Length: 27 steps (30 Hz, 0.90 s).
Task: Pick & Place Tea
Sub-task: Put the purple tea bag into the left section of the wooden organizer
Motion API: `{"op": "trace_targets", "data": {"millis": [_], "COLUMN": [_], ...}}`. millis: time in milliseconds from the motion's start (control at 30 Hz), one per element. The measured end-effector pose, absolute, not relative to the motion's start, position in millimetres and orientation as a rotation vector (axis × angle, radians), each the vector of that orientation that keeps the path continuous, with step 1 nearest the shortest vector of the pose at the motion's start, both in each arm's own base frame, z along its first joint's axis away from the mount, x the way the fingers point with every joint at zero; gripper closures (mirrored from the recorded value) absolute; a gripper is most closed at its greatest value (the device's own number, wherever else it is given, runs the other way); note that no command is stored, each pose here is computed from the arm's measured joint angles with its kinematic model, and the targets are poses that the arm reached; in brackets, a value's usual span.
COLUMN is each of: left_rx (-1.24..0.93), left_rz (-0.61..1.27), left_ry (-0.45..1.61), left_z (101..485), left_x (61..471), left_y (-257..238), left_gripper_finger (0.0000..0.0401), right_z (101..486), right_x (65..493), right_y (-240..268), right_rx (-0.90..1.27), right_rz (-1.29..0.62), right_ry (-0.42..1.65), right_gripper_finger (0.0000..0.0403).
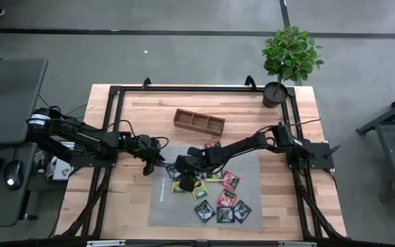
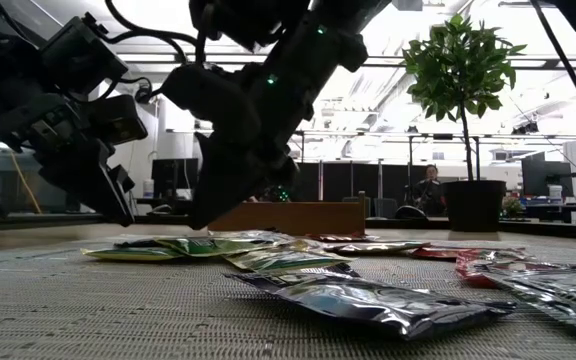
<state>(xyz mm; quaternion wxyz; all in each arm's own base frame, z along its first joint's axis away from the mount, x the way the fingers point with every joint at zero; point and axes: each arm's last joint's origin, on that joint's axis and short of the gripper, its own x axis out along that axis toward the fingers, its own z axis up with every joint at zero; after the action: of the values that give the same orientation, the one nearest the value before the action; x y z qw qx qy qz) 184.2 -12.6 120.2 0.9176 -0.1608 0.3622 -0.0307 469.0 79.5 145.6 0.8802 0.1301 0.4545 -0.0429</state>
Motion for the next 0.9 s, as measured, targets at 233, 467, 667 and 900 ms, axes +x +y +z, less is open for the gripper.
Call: {"op": "trace_targets", "data": {"millis": [233, 467, 667, 900], "left_rx": [-0.342, -0.343, -0.441, -0.746], "left_rz": [-0.059, -0.058, -0.019, 0.102], "left_ry": [0.743, 0.738, 0.740, 0.747], "left_z": [120.4, 120.8, 121.0, 120.9], "left_x": [184.4, 184.7, 184.9, 184.8], "left_y": [-12.5, -12.5, -12.5, -12.4], "left_gripper_finger": [0.0311, 0.0311, 0.0311, 0.0311], "right_z": [143.3, 132.6, 128.1, 125.0], "right_x": [468.1, 469.3, 469.5, 470.3], "right_y": [78.0, 78.4, 77.7, 76.8], "right_rx": [0.271, 0.288, 0.309, 0.314], "right_rz": [-0.093, -0.095, -0.101, -0.100], "right_ry": [0.965, 0.985, 1.002, 1.007], "right_gripper_finger": [0.0403, 0.0403, 0.0403, 0.0403]}}
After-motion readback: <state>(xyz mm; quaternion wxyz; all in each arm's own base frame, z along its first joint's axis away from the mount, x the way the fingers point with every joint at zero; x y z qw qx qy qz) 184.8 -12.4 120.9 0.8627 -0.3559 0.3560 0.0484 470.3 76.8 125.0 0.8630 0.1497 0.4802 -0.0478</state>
